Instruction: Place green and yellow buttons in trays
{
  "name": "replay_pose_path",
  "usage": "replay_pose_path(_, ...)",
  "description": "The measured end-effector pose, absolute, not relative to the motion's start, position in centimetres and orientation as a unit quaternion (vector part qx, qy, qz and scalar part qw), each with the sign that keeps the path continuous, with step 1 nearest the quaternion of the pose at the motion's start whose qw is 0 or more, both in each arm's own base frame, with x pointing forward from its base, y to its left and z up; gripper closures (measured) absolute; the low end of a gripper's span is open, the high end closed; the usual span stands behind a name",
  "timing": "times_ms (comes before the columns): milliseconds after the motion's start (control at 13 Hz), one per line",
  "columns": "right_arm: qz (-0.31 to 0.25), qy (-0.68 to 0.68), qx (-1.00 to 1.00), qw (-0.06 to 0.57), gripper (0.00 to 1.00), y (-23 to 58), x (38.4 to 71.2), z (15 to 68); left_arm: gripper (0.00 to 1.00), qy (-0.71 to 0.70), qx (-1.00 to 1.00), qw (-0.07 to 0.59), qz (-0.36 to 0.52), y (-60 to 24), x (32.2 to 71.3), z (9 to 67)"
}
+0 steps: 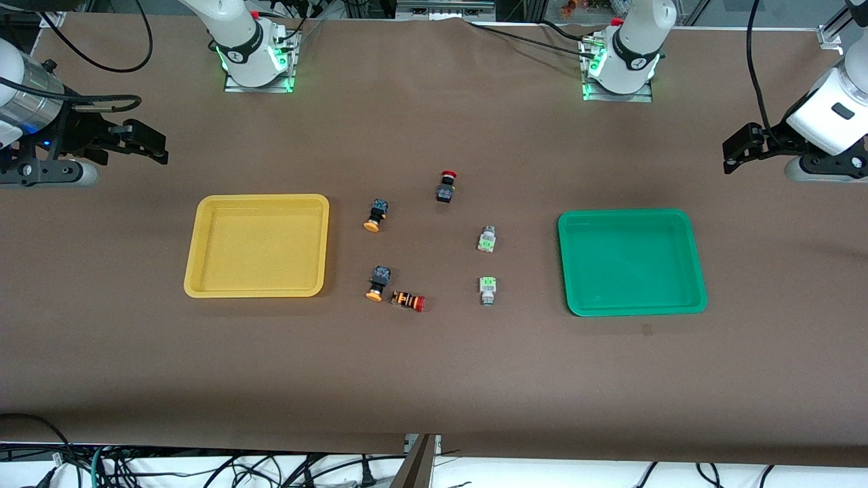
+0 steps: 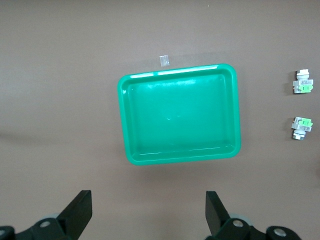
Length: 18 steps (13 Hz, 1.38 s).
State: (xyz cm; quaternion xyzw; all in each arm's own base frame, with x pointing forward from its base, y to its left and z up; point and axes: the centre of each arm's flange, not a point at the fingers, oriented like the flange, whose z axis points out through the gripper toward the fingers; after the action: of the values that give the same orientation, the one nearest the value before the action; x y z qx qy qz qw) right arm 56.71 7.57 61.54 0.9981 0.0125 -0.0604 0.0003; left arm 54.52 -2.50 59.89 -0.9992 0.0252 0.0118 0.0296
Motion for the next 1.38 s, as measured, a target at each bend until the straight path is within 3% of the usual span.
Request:
replay_pose_path(462, -0.070, 0.016, 0.997, 0.002, 0.00, 7.9, 57.2, 60.4, 0.00, 0.014, -0.999, 0.020, 0.020, -1.8, 55.5, 59.4)
replay_pose_path(615, -0.093, 0.025, 0.995, 0.005, 0.00, 9.3, 59.0, 56.4, 0.00, 0.025, -0.999, 0.015, 0.037, -3.1, 55.5, 58.9)
replay_pose_path(769, -0.117, 0.039, 0.992, 0.009, 0.00, 11.6, 61.9, 49.1, 0.00, 0.053, -0.997, -0.001, 0.061, -6.9, 56.1, 56.6)
replay_pose_path(1077, -0.151, -0.008, 0.988, 0.015, 0.00, 20.0, 63.6, 35.3, 0.00, 0.054, -0.994, -0.018, 0.093, -19.0, 60.1, 45.5)
replay_pose_path(1385, -0.167, -0.118, 0.979, 0.003, 0.00, 30.6, 58.2, 28.9, 0.00, 0.061, -0.996, -0.032, 0.062, -31.2, 61.3, 32.0)
